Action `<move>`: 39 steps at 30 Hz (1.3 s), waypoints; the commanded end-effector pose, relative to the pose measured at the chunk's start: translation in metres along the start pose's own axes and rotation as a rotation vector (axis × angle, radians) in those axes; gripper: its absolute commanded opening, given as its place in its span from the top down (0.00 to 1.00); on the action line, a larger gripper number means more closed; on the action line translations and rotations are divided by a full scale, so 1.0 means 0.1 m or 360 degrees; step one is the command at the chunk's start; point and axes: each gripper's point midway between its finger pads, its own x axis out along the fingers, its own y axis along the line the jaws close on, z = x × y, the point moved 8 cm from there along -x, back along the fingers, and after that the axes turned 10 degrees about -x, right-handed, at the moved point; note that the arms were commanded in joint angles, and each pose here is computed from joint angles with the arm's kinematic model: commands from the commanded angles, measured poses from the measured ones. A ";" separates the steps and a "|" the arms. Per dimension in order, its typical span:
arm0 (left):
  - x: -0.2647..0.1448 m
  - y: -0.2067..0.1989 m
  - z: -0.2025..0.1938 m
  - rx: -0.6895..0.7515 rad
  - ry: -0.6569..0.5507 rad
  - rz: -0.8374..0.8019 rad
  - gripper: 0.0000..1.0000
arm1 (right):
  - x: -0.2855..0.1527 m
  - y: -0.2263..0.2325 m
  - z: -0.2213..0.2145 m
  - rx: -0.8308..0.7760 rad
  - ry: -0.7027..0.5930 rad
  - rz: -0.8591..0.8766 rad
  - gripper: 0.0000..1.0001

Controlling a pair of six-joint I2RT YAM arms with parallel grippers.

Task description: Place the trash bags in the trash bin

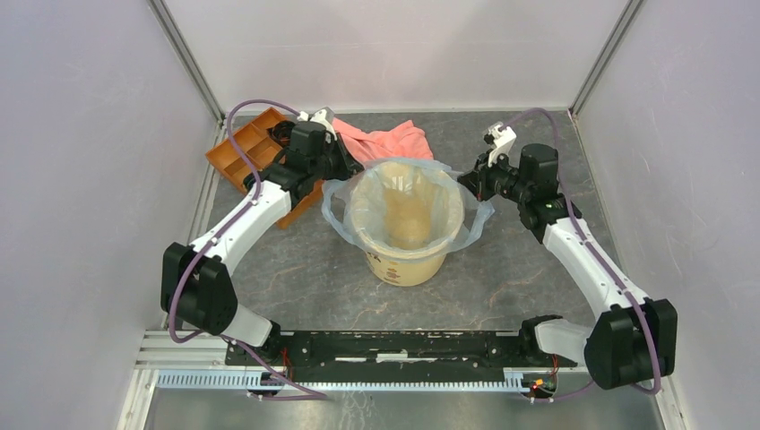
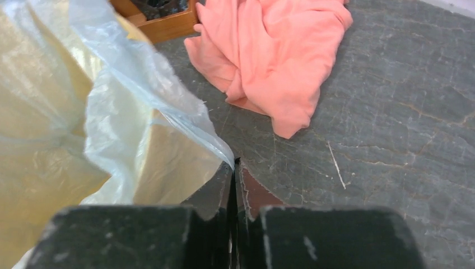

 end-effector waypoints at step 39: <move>-1.17 0.43 -0.32 0.0143 -0.0173 0.0300 0.05 | -0.47 0.02 -0.28 0.0140 0.0279 -0.0471 0.23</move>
